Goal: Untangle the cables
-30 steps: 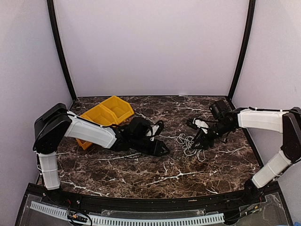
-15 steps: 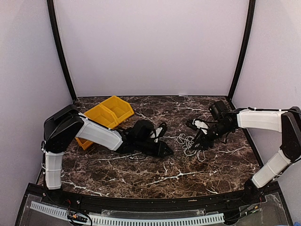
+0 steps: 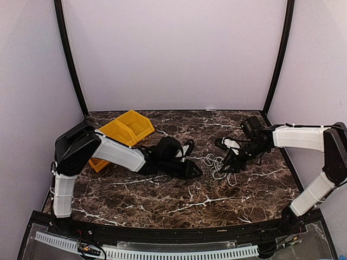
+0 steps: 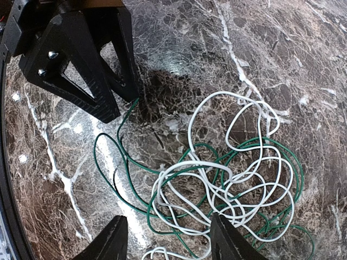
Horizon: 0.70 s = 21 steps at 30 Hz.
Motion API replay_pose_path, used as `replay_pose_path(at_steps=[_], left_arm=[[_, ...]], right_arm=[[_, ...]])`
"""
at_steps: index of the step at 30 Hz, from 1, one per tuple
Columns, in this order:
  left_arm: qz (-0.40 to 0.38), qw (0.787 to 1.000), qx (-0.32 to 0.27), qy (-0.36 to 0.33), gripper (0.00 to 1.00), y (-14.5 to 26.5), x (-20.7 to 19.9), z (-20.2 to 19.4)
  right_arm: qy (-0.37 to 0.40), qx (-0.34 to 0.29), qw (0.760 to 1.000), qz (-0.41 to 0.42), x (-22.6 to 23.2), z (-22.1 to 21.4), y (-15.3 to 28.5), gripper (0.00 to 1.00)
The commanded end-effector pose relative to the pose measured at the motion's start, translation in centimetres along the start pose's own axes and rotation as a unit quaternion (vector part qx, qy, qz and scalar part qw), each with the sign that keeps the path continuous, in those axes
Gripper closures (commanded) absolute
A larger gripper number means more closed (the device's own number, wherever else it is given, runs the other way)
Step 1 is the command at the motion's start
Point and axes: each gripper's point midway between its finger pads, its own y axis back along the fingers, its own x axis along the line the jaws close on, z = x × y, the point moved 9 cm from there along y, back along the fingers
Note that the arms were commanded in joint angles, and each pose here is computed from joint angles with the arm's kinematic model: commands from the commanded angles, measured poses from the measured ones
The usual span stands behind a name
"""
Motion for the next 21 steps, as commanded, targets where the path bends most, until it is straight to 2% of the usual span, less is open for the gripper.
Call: replay_pose_path(at_steps=[1,7,9,13,16,21], left_arm=[[-0.001,1.0,-0.003,0.001,0.66,-0.1,-0.4,0.5],[0.058,0.998,-0.003,0.025,0.63,0.2,0.7,0.4],[0.08,0.996,-0.009,0.028,0.55,0.5,0.9,0.5],[0.104,0.994,-0.011,0.028,0.5,0.8,1.2,0.4],[0.08,0.996,-0.015,0.027,0.53,0.7,0.9,0.5],[0.03,0.999,-0.013,0.025,0.64,0.4,0.3,0.3]], right_arm=[[0.01,0.001,1.0,-0.001,-0.1,-0.1,-0.4,0.46],[0.01,0.004,1.0,-0.003,-0.1,-0.1,-0.5,0.46],[0.011,0.004,1.0,-0.004,-0.1,-0.1,-0.5,0.47],[0.012,0.006,1.0,-0.005,-0.2,-0.1,-0.5,0.46],[0.011,0.009,1.0,-0.005,-0.2,-0.1,-0.6,0.47],[0.012,0.01,1.0,-0.005,-0.2,-0.2,-0.7,0.47]])
